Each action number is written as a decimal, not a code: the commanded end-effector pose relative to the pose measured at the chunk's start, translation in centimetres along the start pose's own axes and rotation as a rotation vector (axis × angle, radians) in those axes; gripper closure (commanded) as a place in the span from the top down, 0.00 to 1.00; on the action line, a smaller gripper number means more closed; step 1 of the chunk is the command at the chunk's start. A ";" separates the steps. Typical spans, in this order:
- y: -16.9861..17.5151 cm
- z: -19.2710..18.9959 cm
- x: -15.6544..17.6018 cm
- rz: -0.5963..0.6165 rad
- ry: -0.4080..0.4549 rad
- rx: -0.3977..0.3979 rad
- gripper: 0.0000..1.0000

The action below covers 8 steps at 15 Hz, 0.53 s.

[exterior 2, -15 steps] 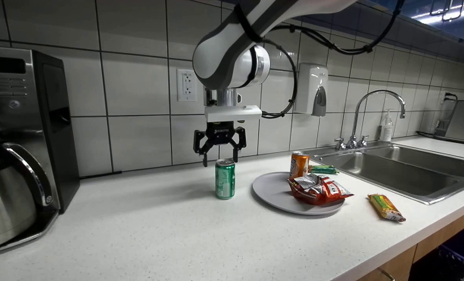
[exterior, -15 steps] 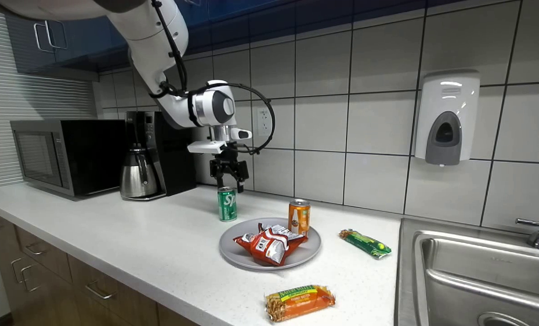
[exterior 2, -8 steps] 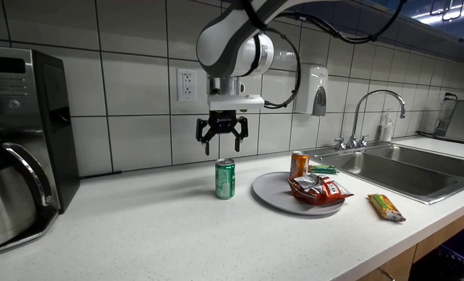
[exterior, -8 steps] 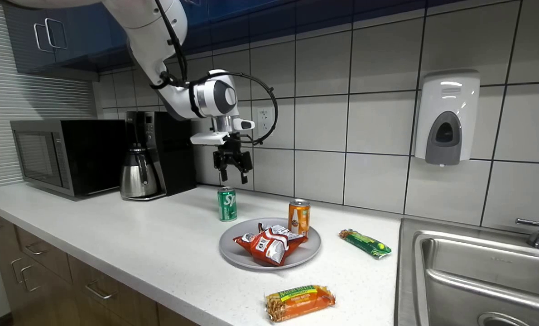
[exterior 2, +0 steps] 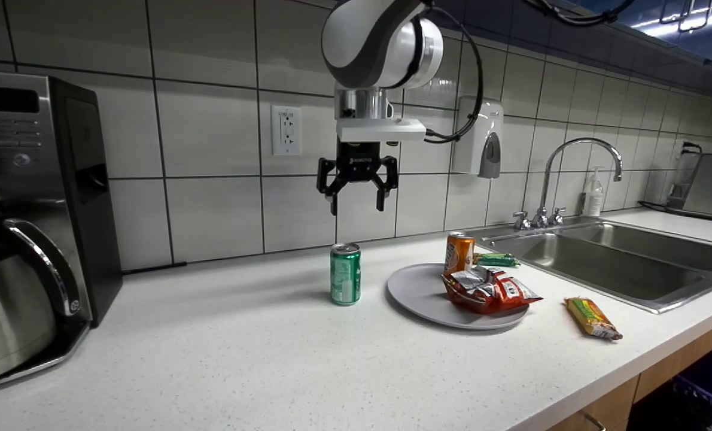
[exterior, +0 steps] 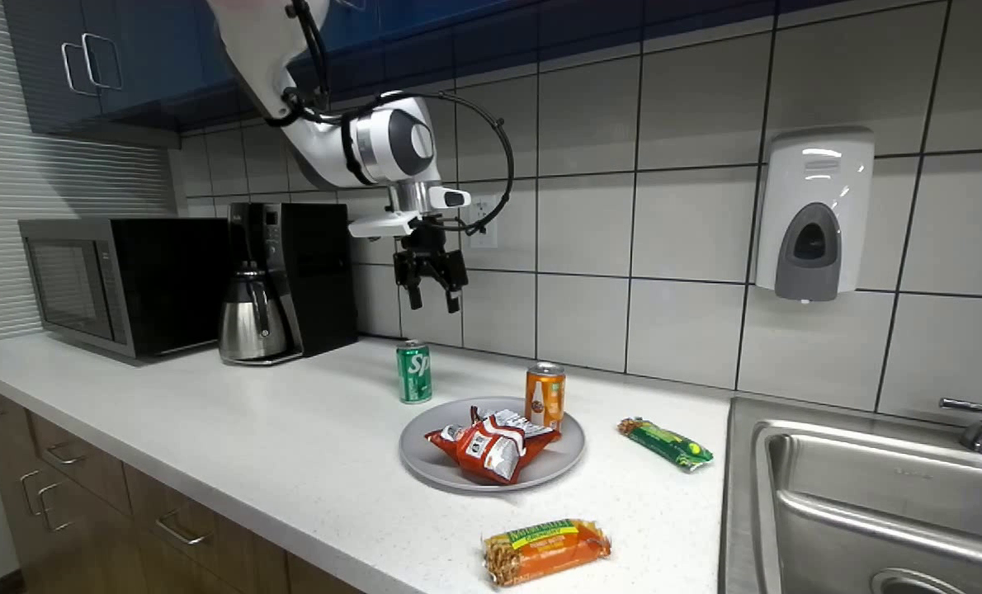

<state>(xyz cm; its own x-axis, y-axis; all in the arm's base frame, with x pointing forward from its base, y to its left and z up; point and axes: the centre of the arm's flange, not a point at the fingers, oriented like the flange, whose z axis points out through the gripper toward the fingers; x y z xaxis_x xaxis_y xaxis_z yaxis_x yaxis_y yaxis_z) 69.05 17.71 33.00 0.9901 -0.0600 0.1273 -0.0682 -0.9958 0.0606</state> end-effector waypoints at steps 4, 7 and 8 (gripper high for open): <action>4.0 -3.5 -4.6 0.024 0.011 0.002 1.00; 5.9 -4.2 -6.0 0.037 0.007 0.003 1.00; 6.6 -4.4 -6.4 0.043 0.005 0.002 1.00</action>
<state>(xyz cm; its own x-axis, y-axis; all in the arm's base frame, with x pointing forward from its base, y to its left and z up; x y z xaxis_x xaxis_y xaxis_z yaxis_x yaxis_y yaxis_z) 65.05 14.21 35.77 0.9879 -0.0930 0.1237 -0.1009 -0.9931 0.0592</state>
